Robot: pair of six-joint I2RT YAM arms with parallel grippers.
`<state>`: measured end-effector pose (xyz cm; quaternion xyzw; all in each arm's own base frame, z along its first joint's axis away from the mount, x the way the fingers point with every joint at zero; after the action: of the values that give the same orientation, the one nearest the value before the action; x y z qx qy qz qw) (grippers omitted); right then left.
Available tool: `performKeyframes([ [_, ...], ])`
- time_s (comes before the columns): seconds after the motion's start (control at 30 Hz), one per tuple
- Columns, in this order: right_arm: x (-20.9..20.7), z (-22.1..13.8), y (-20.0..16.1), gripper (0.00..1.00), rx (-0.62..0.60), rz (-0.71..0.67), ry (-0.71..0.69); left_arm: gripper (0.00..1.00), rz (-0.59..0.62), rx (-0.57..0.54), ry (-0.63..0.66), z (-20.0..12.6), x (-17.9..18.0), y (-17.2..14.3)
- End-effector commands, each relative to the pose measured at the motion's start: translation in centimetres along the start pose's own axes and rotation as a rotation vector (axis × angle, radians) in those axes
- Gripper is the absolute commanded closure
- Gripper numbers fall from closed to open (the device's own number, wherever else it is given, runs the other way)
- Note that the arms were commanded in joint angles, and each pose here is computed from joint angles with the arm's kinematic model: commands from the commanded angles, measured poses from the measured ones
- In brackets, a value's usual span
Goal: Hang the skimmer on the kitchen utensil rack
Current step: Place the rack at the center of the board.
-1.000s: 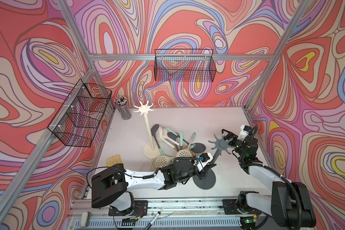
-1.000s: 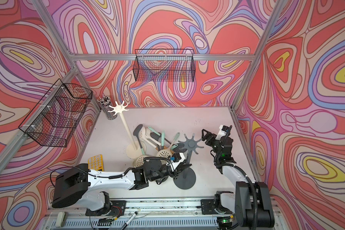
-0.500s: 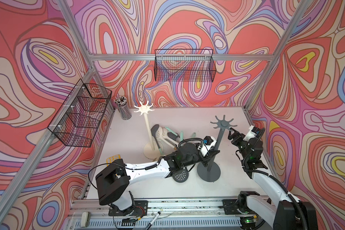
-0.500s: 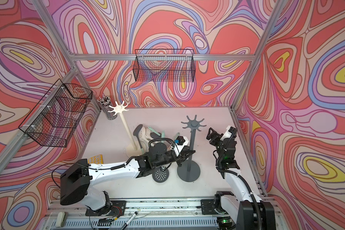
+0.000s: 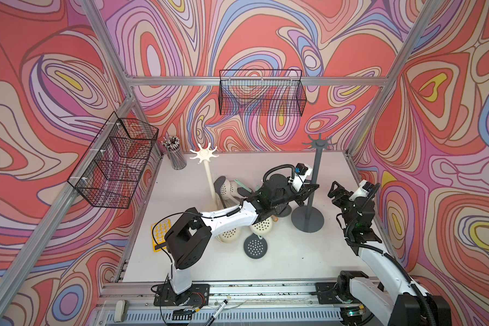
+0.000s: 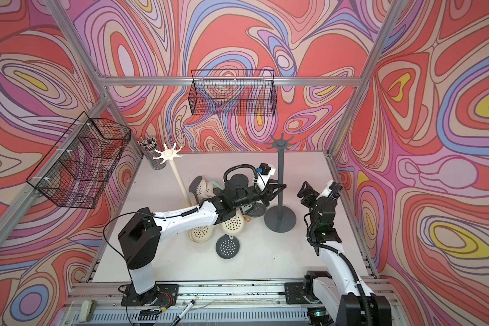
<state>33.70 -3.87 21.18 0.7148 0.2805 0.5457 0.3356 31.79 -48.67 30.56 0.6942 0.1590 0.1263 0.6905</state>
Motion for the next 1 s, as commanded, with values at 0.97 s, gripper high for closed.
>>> performKeyframes([
  [0.97, 1.4, 0.7, -4.9, 0.06, 0.12, -0.032, 0.231, 1.0, 0.194, -0.071, 0.184, 8.7, 16.3, -0.5],
])
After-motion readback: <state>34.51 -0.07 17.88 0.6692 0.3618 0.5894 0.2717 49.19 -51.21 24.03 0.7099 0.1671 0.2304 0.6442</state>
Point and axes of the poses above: each gripper's point midway between its finger pads, its own z axis out along the fingers, its own x axis along the line the jaws close on, y = z × x, the point moved 1 cm from there along -z, back along the fingers, and after that the axes turned 9 degrees about z, right-handed, at the moved point
